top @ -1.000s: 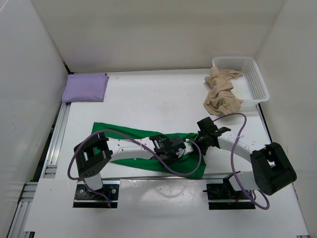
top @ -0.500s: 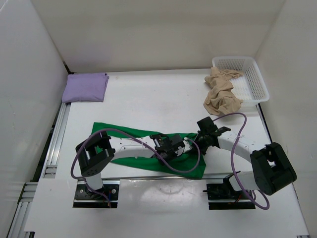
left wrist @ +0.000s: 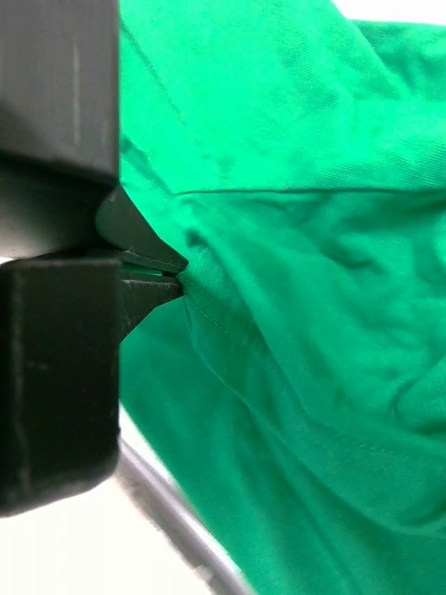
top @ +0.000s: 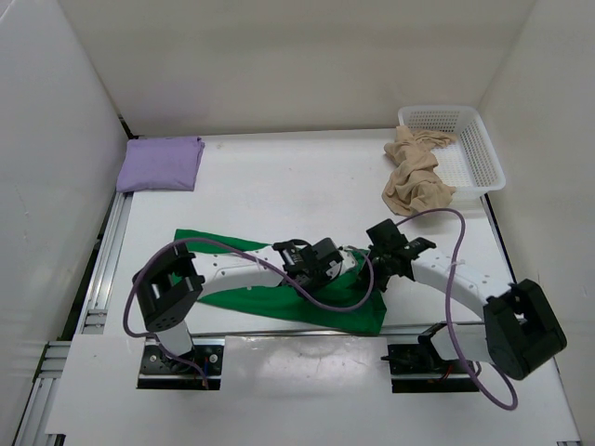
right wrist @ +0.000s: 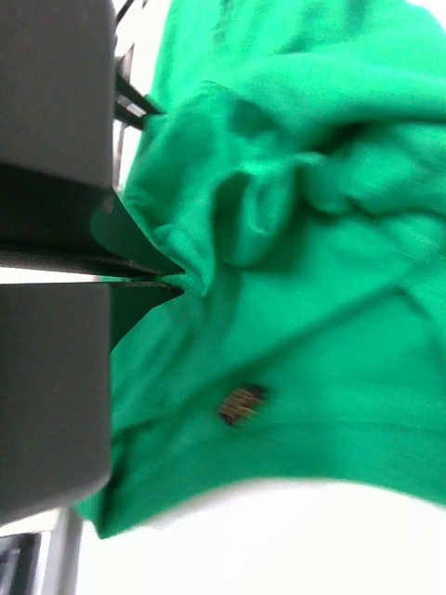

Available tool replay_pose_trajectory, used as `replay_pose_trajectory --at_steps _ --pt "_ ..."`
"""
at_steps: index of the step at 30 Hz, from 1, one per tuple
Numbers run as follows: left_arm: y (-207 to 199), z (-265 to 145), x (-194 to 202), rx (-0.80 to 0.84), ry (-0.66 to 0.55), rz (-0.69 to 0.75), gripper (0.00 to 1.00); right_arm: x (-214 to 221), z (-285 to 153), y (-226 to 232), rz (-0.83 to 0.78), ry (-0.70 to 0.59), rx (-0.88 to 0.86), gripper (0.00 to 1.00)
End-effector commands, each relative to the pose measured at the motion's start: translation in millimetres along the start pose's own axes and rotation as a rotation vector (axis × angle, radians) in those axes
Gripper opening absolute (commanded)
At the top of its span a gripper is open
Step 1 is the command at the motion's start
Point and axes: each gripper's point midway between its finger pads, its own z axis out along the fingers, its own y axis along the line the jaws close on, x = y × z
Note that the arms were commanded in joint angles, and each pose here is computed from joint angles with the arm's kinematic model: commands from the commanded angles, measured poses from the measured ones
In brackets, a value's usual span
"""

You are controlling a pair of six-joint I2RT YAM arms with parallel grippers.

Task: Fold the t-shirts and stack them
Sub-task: Fold the other side of the tshirt into a rectangle

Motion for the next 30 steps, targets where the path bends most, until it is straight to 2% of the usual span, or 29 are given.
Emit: replay_pose_trajectory --at_steps 1,3,8,12,15,17,18,19,20,22,23,24,25,26,28,30 --pt "-4.8 -28.9 -2.5 0.058 -0.054 -0.012 0.1 13.7 -20.4 2.0 -0.046 -0.021 0.011 0.0" --pt "-7.0 -26.8 12.6 0.069 -0.007 -0.008 0.1 26.8 -21.5 -7.4 -0.037 0.006 0.04 0.0" --pt "-10.8 -25.5 21.4 0.089 0.031 -0.006 0.1 59.2 -17.8 -35.6 -0.001 0.047 0.093 0.01" --pt "-13.1 -19.8 25.1 0.099 0.06 -0.004 0.1 65.9 -14.7 -52.5 0.044 0.027 0.098 0.03" --pt "-15.1 -16.6 27.2 0.108 0.08 -0.004 0.1 63.3 -10.5 -56.7 0.059 -0.001 0.085 0.08" --pt "-18.0 -17.5 29.5 0.111 0.089 0.005 0.1 64.7 -7.8 -52.2 0.058 0.009 0.056 0.21" --pt "-16.1 -15.0 31.2 0.099 0.098 0.007 0.12 64.7 -7.8 -52.2 0.058 0.009 0.056 0.34" --pt "-16.1 -15.7 33.8 0.099 0.109 0.007 0.14 64.7 -7.8 -52.2 0.058 0.009 0.056 0.37" --pt "-16.0 -15.7 33.8 0.099 0.109 0.007 0.18 62.6 -8.4 -51.5 0.057 -0.004 0.051 0.37" --pt "-11.4 -16.6 38.3 0.073 0.127 0.01 0.38 57.1 -14.8 -48.3 0.054 -0.04 0.03 0.38" --pt "-10.9 -20.9 34.8 0.073 0.116 0.009 0.49 50.3 -20.1 -49.5 0.043 -0.087 0.017 0.38" --pt "-10.5 -24.3 35.4 0.073 0.116 0.009 0.69 43.9 -26.6 -44.3 0.042 -0.124 -0.005 0.38" --pt "-4.2 -32.8 32.3 0.067 0.095 -0.008 0.76 35.2 -35.9 -37.1 0.033 -0.171 -0.03 0.37" --pt "1.7 -41.1 29.0 0.061 0.082 -0.023 0.89 27.9 -45.5 -36.5 0.016 -0.221 -0.044 0.37" --pt "26.1 -64.2 20.0 0.054 0.005 -0.106 0.9 1.8 -62.3 -28.6 0.012 -0.343 -0.055 0.43" --pt "55.2 -81.7 12.6 0.02 -0.063 -0.188 0.9 -18.7 -68.0 -30.6 -0.005 -0.387 -0.014 0.45"
